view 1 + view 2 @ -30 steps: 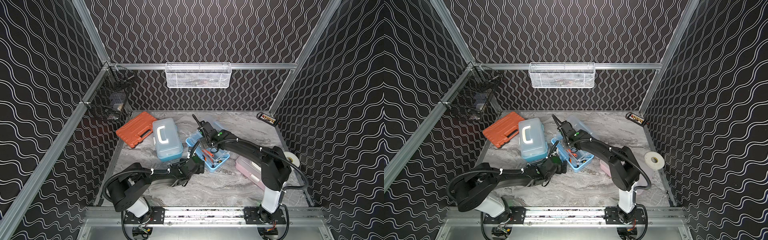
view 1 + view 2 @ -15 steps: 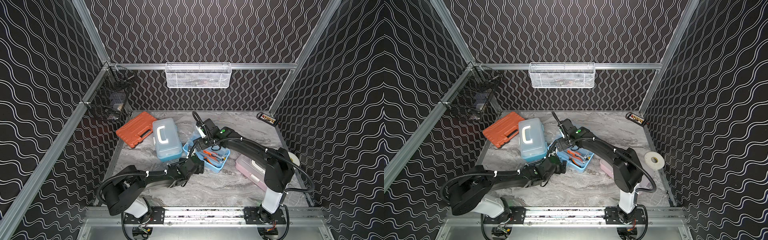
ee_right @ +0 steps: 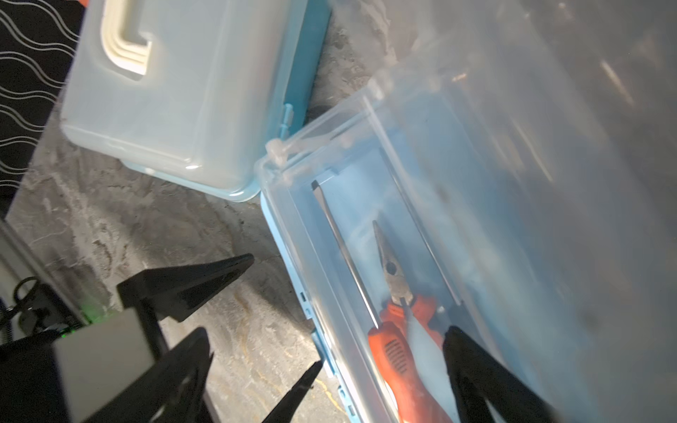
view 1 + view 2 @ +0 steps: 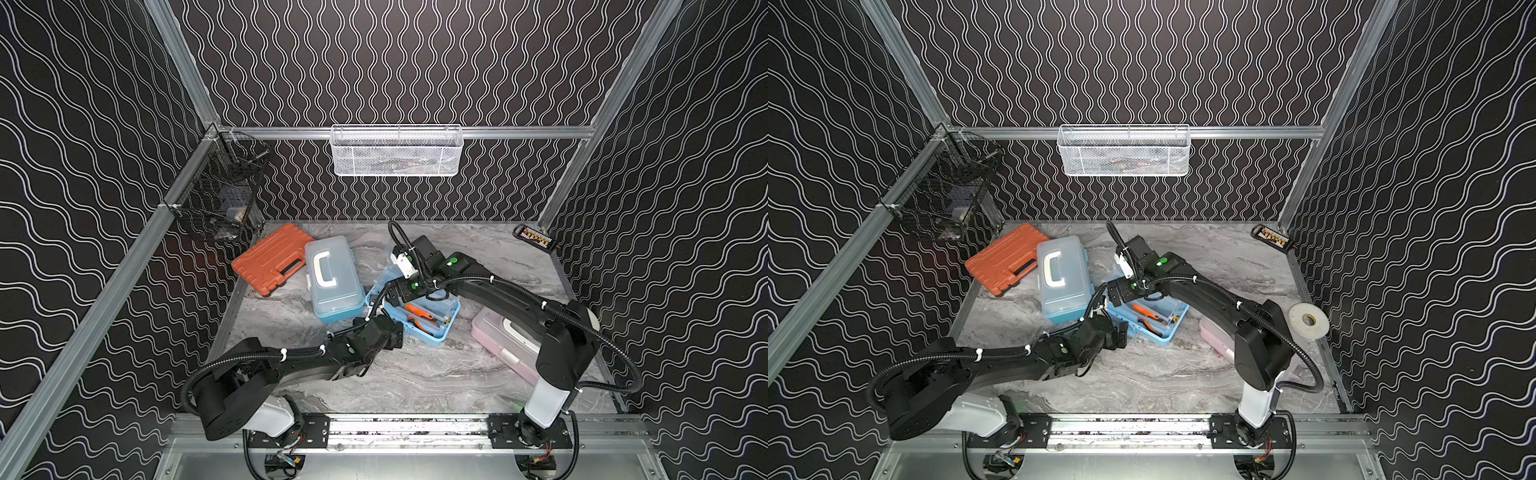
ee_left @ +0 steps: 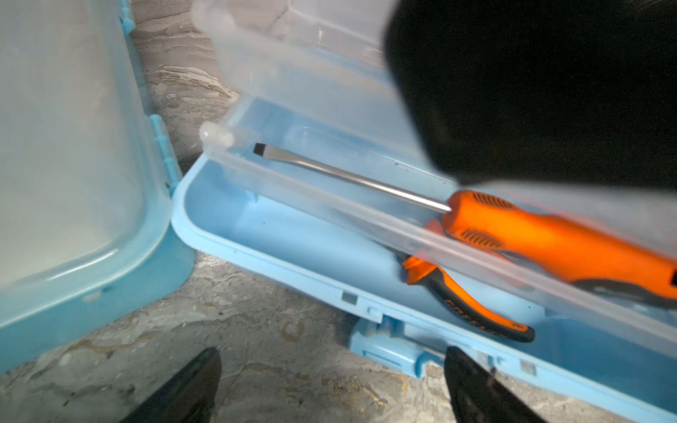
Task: Close toolboxes
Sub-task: Close the toolbox lid.
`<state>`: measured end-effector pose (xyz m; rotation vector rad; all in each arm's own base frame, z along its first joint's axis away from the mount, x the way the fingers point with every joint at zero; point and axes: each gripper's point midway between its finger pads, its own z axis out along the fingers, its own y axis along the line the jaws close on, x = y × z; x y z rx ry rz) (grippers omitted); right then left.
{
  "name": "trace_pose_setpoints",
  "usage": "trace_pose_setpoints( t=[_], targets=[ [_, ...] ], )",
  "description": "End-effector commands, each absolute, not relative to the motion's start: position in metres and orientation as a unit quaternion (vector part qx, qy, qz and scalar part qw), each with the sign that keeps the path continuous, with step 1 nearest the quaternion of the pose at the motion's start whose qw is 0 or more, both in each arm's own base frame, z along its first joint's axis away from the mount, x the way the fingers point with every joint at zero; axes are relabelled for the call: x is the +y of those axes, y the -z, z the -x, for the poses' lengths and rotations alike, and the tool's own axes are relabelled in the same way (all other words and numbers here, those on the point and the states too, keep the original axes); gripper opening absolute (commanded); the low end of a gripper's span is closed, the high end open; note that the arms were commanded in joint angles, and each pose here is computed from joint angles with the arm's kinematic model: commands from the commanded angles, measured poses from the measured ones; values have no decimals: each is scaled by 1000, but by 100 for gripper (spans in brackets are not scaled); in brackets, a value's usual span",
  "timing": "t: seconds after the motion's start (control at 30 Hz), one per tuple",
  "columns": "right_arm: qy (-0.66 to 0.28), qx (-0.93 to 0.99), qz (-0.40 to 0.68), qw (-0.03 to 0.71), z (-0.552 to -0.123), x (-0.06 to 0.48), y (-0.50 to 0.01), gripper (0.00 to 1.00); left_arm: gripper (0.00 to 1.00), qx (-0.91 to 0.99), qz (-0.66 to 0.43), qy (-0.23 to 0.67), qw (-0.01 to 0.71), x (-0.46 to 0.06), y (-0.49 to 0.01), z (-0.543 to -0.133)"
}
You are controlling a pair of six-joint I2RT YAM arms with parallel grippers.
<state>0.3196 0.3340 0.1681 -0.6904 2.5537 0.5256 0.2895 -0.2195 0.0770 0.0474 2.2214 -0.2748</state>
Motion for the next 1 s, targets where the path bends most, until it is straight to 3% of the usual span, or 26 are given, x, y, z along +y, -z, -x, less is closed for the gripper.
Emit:
trace_pose_setpoints(
  t=[0.0, 0.43, 0.97],
  targets=[
    [-238, 911, 251, 224, -314, 347, -181, 99, 99, 889, -6, 107, 445, -215, -78, -291],
    [-275, 905, 222, 236, -312, 352, -200, 99, 99, 890, -6, 103, 444, -213, -75, -291],
    [-458, 835, 270, 142, -250, 386, -233, 99, 99, 888, 5, 98, 450, -197, -80, -282]
  ],
)
